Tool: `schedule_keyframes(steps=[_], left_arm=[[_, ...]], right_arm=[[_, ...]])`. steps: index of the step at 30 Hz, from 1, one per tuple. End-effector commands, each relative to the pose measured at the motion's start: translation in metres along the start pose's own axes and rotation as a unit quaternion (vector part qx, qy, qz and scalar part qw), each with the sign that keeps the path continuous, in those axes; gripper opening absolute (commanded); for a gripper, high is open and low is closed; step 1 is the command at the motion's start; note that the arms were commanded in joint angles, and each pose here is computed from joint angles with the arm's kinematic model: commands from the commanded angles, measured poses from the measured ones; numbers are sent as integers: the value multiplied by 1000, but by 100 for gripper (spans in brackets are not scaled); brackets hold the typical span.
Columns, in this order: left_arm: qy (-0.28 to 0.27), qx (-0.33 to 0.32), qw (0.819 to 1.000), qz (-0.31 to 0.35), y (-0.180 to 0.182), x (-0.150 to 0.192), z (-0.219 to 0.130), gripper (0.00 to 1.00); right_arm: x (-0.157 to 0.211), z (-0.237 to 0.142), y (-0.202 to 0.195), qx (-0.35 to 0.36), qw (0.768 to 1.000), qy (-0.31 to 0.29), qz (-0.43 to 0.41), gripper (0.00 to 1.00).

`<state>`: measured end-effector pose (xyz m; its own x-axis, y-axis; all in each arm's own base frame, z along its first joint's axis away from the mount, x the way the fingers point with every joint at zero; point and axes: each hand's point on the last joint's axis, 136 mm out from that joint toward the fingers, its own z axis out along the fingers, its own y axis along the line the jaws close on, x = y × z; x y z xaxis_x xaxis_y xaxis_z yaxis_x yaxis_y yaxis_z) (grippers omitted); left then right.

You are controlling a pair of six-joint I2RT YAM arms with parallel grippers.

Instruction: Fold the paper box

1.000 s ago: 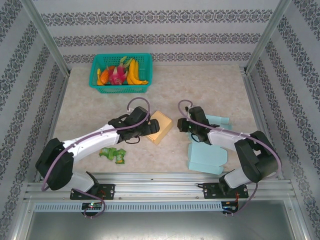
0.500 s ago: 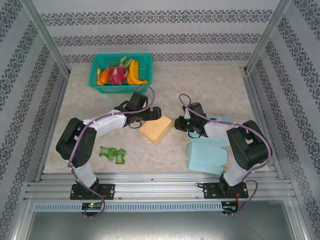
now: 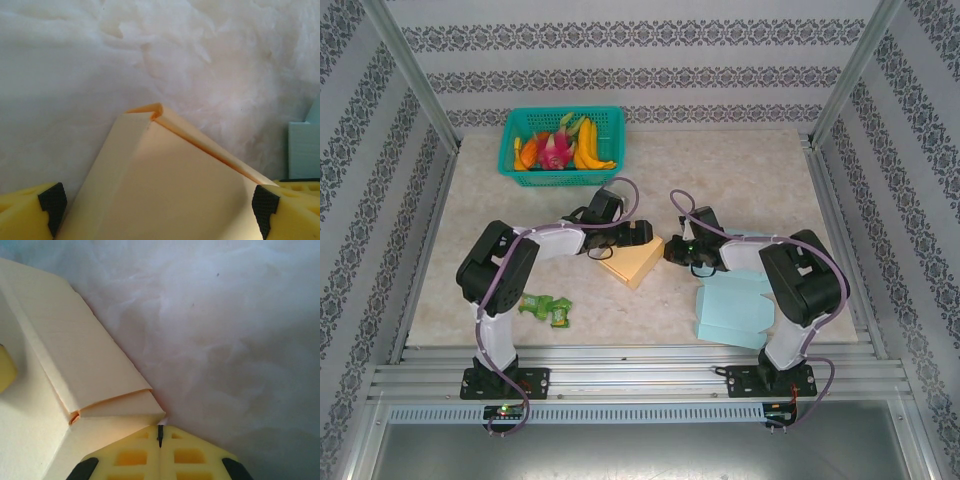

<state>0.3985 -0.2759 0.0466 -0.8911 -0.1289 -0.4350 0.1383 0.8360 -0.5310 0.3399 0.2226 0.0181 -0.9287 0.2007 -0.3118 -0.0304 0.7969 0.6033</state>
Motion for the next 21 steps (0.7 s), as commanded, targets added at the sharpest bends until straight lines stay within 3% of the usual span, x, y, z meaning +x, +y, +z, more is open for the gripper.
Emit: schedule_keyframes(steps=[1,8,11,14,18,21], left_arm=[[8,61,998,7,-35,2,8,98],[49,137,989,34,-92,37,14,97],[59,150,986,31,-101,45,12,97],[51,129,990,28,-94,41,8,97],[14,37,999,9,-54,23,-2,97],[1,9,1000,-30,-24,10,-13,98]], right_arm=[[-10,9,16,-21,1000,-9,-16,0],[-19,15,62,-90,994,-20,-62,0],[-23,14,75,-111,991,-25,-68,0],[-28,11,77,-108,991,-37,-69,0],[-30,4,70,-85,993,-49,-66,0],[-29,-4,60,-59,995,-56,-65,0]])
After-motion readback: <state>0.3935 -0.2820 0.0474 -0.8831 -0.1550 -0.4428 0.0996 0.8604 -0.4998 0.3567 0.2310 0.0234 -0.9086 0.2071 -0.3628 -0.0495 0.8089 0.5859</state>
